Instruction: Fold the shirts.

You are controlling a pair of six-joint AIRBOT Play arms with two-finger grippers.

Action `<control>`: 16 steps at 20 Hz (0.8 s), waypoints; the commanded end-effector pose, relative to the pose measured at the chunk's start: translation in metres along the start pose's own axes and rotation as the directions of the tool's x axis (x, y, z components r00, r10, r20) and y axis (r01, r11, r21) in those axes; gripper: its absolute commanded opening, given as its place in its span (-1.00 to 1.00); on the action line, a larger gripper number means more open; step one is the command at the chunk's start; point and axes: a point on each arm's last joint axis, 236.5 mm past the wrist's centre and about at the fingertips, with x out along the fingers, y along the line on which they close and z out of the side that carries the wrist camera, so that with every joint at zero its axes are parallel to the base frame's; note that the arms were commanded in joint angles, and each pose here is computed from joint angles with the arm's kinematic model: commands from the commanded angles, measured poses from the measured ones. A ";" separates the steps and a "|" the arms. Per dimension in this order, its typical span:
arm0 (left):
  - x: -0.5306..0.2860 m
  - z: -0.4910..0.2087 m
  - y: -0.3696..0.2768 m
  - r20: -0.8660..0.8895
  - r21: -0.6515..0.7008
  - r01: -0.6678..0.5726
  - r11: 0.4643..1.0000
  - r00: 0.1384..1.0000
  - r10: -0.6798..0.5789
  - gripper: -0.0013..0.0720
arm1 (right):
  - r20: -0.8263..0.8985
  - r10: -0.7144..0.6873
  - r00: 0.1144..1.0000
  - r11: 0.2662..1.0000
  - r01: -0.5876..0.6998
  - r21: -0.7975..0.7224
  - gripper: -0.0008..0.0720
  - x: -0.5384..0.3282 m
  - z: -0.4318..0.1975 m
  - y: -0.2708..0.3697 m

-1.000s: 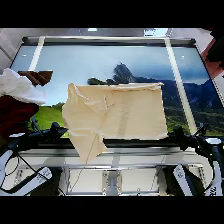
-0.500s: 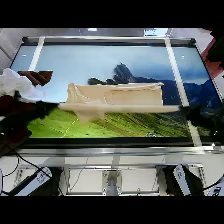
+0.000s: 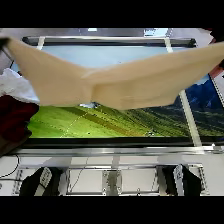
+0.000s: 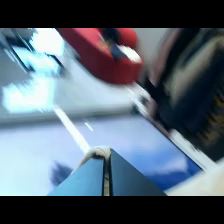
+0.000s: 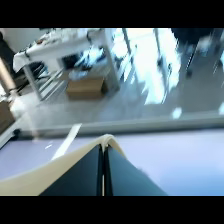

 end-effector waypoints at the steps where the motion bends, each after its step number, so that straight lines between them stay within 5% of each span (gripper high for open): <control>1: -0.042 0.095 -0.028 0.246 0.200 -0.275 0.941 0.943 0.223 -0.93 | 0.162 -0.075 0.984 0.969 0.110 -0.221 -0.93 -0.031 0.064 0.038; 5: -0.063 0.091 0.020 0.202 0.194 -0.492 0.849 0.867 0.456 -0.93 | 0.128 -0.139 0.982 0.972 0.160 -0.171 -0.93 -0.020 0.065 0.006; 10: -0.005 -0.026 0.089 -0.261 -0.063 -0.353 0.933 0.909 0.326 -0.93 | -0.296 0.108 0.949 0.989 -0.072 0.127 -0.92 0.051 -0.046 -0.045; 13: 0.035 -0.136 0.136 -0.493 -0.161 -0.376 0.913 0.832 0.256 -0.93 | -0.576 0.078 0.814 0.986 0.024 0.166 -0.92 0.100 -0.172 -0.091; 16: 0.074 -0.272 0.176 -0.687 -0.035 -0.444 0.896 0.662 0.301 -0.93 | -0.717 -0.035 0.696 0.983 0.153 0.100 -0.92 0.148 -0.282 -0.130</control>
